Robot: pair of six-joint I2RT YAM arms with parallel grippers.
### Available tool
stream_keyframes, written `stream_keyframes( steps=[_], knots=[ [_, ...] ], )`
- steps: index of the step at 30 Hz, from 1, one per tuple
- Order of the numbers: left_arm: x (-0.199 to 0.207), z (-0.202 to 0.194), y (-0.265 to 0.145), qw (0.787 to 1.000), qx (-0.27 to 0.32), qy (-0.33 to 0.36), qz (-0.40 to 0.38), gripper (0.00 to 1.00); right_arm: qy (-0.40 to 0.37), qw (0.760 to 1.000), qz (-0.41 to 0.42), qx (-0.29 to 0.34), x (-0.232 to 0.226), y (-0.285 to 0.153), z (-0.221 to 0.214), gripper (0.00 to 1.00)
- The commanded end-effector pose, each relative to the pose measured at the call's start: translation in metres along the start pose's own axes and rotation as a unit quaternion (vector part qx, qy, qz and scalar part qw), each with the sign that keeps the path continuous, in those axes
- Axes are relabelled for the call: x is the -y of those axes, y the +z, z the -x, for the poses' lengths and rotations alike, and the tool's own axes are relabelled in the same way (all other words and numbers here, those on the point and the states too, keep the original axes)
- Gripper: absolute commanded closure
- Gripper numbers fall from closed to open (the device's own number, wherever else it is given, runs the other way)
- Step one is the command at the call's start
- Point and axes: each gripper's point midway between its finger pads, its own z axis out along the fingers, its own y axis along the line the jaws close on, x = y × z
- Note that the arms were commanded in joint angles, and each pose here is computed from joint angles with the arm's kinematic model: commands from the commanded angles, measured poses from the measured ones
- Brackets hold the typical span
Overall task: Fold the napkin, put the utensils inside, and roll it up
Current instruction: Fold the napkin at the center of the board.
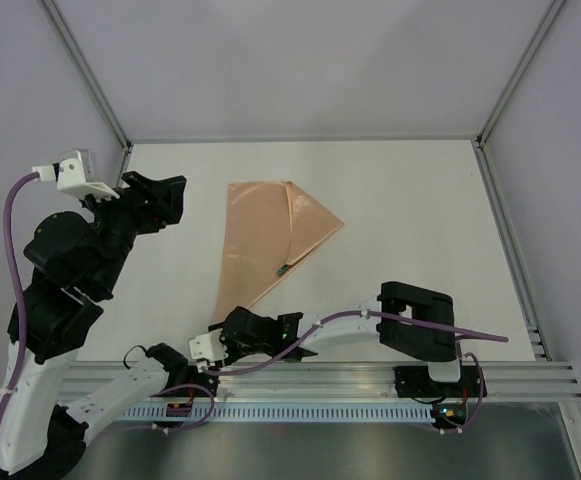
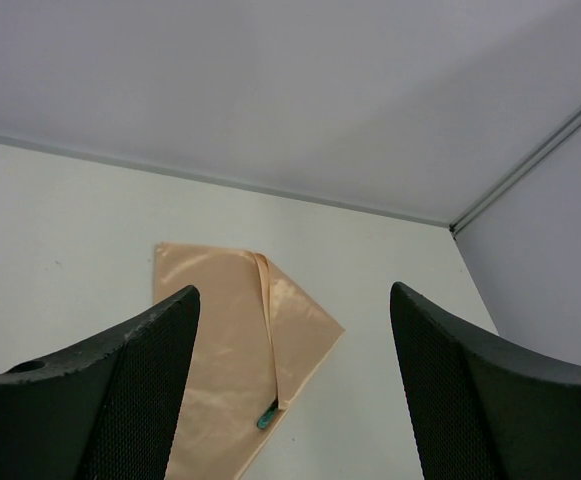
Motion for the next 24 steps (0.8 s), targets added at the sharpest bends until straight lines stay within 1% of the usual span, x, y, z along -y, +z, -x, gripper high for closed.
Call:
stream_keyframes(
  steps=[1,15,24],
  knots=[
    [-0.002,0.006,0.0,1.0,0.017,-0.015,0.006,0.18,-0.02,0.999,-0.027,0.015,0.009,0.009,0.01,0.5],
    [-0.009,0.0,0.004,1.0,0.016,-0.009,0.024,0.18,-0.047,0.996,-0.07,0.012,0.018,0.028,0.001,0.5],
    [-0.012,-0.002,0.005,0.999,0.016,-0.002,0.029,0.18,-0.048,0.997,-0.065,0.011,0.015,0.037,0.001,0.5]
  ],
)
